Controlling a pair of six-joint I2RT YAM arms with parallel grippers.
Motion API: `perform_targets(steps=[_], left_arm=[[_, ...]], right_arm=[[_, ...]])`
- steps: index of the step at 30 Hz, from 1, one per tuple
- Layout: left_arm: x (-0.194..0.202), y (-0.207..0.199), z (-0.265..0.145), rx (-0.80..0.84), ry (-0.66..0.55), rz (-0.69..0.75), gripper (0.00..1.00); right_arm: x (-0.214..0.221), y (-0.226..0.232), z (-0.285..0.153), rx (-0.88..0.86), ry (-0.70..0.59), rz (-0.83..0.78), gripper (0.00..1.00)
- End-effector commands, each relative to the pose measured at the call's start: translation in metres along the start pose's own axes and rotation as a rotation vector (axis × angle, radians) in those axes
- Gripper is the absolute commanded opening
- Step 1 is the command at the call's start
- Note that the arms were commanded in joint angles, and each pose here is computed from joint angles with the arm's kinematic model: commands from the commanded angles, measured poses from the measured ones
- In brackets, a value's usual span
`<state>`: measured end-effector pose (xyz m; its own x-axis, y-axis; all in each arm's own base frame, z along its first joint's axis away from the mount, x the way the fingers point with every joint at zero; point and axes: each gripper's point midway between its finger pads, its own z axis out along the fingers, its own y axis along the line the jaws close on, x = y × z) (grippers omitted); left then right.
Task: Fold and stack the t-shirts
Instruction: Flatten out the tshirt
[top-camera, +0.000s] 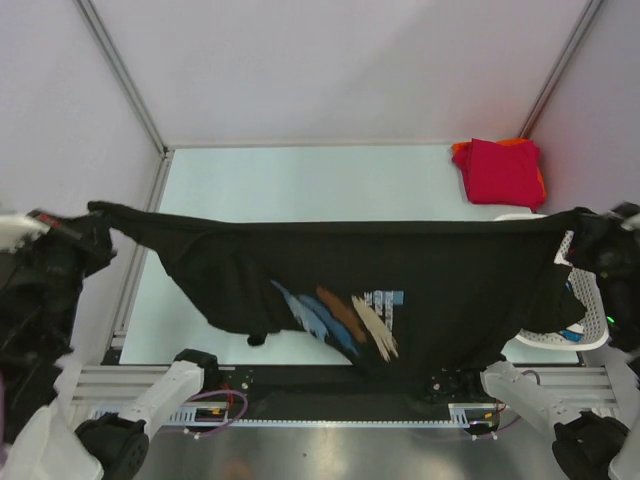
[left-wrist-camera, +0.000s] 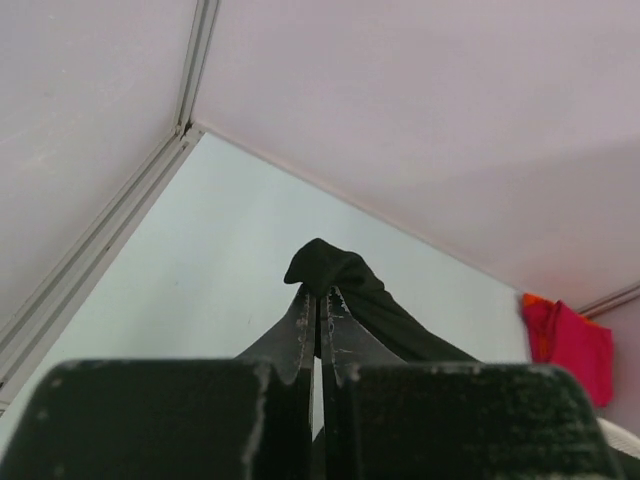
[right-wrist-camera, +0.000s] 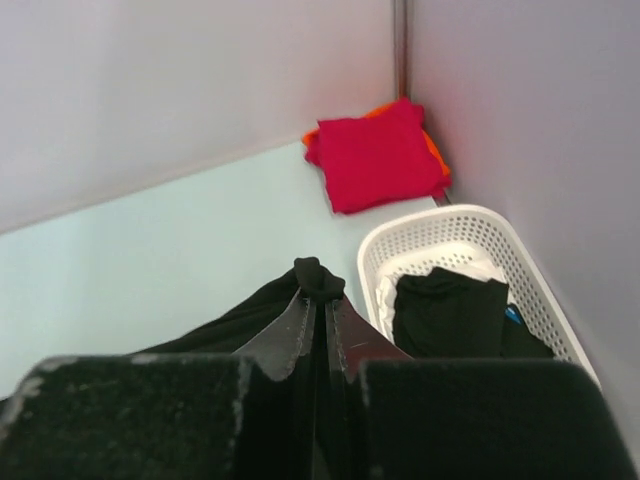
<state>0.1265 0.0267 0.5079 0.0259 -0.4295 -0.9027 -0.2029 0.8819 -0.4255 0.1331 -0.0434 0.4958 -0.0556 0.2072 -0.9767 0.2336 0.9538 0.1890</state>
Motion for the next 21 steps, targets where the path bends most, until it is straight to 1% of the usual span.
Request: perform_targets(steps=[1, 2, 3, 4, 5, 6, 7, 8, 9, 10, 11, 12, 13, 14, 15, 17, 18, 19, 20, 21], left_arm=[[0.052, -0.011, 0.101, -0.157, 0.21, 0.173, 0.0], [0.073, -0.018, 0.133, -0.172, 0.28, 0.206, 0.0], [0.082, -0.024, 0.149, -0.17, 0.308, 0.213, 0.0], [0.078, -0.035, 0.167, -0.152, 0.286, 0.203, 0.0], [0.095, -0.043, 0.2, -0.151, 0.338, 0.222, 0.0], [0.092, -0.045, 0.219, -0.166, 0.334, 0.207, 0.0], [0.095, -0.059, 0.238, -0.111, 0.354, 0.186, 0.0], [0.089, -0.072, 0.273, -0.099, 0.337, 0.152, 0.0], [0.084, -0.076, 0.291, -0.09, 0.319, 0.144, 0.0], [0.08, -0.086, 0.305, -0.061, 0.297, 0.129, 0.0], [0.067, -0.097, 0.321, -0.04, 0.237, 0.109, 0.0], [0.058, -0.101, 0.324, -0.022, 0.202, 0.108, 0.0], [0.05, -0.105, 0.33, -0.015, 0.158, 0.101, 0.0], [0.026, -0.108, 0.316, 0.008, 0.095, 0.094, 0.0], [0.012, -0.108, 0.312, 0.012, 0.058, 0.088, 0.0], [-0.021, -0.11, 0.292, 0.055, -0.016, 0.059, 0.0], [-0.029, -0.111, 0.286, 0.065, -0.035, 0.048, 0.0], [-0.038, -0.113, 0.28, 0.087, -0.058, 0.041, 0.0], [-0.048, -0.112, 0.273, 0.099, -0.079, 0.036, 0.0], [-0.053, -0.115, 0.268, 0.121, -0.087, 0.034, 0.0]], right_arm=[[0.045, 0.02, 0.076, 0.13, 0.129, -0.166, 0.0], [0.051, 0.026, 0.087, 0.133, 0.133, -0.167, 0.0], [0.057, 0.044, 0.11, 0.108, 0.12, -0.157, 0.0], [0.057, 0.052, 0.123, 0.103, 0.114, -0.168, 0.0], [0.068, 0.066, 0.15, 0.111, 0.142, -0.206, 0.0], [0.06, 0.074, 0.168, 0.12, 0.11, -0.202, 0.0], [0.047, 0.08, 0.18, 0.125, 0.082, -0.208, 0.0], [0.061, 0.093, 0.214, 0.135, 0.122, -0.239, 0.0], [0.052, 0.104, 0.229, 0.112, 0.091, -0.222, 0.0], [0.024, 0.109, 0.239, 0.114, 0.032, -0.19, 0.0], [0.017, 0.116, 0.25, 0.107, 0.016, -0.204, 0.0], [0.015, 0.13, 0.272, 0.097, 0.004, -0.208, 0.0], [0.0, 0.137, 0.275, 0.089, -0.03, -0.187, 0.0], [-0.038, 0.144, 0.267, 0.061, -0.12, -0.13, 0.0], [-0.04, 0.155, 0.274, 0.042, -0.132, -0.122, 0.0], [-0.064, 0.181, 0.26, -0.03, -0.211, -0.116, 0.0], [-0.068, 0.187, 0.254, -0.04, -0.231, -0.152, 0.0], [-0.074, 0.192, 0.244, -0.057, -0.252, -0.152, 0.0], [-0.078, 0.206, 0.233, -0.098, -0.275, -0.153, 0.0], [-0.079, 0.208, 0.228, -0.093, -0.284, -0.183, 0.0]])
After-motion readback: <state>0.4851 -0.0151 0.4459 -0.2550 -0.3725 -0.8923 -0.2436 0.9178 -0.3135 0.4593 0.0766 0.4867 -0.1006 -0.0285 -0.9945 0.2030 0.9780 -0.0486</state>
